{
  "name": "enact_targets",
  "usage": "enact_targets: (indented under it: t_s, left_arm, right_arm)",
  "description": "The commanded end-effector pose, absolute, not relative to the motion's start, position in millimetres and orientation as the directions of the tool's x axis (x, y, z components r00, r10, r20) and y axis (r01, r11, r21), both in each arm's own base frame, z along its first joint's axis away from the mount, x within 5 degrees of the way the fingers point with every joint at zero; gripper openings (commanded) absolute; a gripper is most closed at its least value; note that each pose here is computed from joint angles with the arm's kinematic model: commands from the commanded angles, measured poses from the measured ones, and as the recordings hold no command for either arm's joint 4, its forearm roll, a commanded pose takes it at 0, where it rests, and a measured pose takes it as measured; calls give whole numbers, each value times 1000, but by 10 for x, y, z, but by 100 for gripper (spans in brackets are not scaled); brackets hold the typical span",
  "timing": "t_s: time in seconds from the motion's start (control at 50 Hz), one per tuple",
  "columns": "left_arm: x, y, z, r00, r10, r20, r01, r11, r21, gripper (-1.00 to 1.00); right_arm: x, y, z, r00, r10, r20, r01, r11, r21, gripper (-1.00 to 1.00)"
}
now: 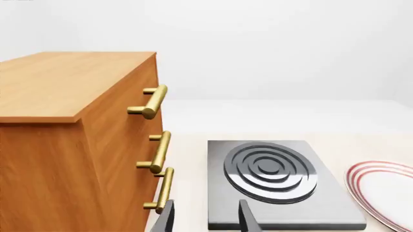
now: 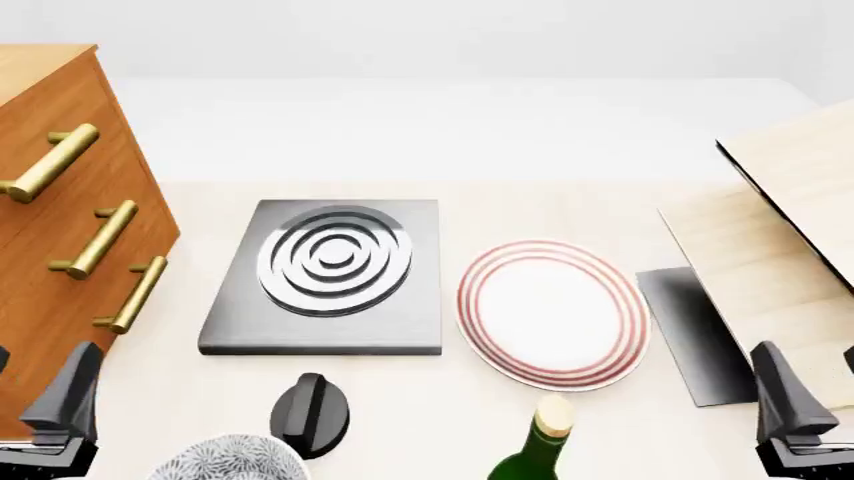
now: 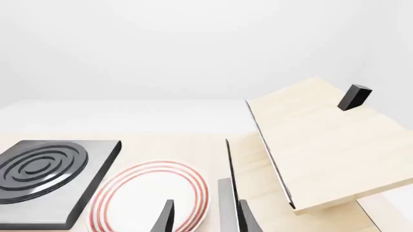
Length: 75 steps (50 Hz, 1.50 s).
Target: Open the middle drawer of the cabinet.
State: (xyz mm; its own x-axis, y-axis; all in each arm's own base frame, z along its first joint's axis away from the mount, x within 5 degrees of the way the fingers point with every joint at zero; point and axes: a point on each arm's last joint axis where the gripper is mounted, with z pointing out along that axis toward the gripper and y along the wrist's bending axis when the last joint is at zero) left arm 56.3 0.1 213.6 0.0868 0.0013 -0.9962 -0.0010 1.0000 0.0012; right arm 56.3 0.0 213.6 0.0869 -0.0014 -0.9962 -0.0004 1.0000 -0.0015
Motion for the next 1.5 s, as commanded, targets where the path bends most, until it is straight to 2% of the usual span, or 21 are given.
enact_targets:
  t_s: [0.02,0.72,0.9,1.14,1.5]
  left_arm:
    - [563,5,2150,89,7,-996,-9,1000,6,100]
    - [555,10,2193,99,62,-993,-24,998,60,100]
    - [528,19,2333,152,217,-964,-70,975,209,100]
    - [554,-7,2448,195,433,-880,-81,901,426,100]
    - [753,-60,2539,228,573,-787,-68,816,574,100]
  right_arm:
    - [566,1,2144,86,-2,-996,-2,1000,-3,100]
    - [573,1,2143,86,0,-996,-1,1000,0,100]
    - [573,1,2143,86,-1,-996,-2,1000,-1,100]
    - [574,1,2143,85,-1,-996,-1,1000,-1,100]
    - [574,1,2143,86,0,-996,-2,1000,-1,100]
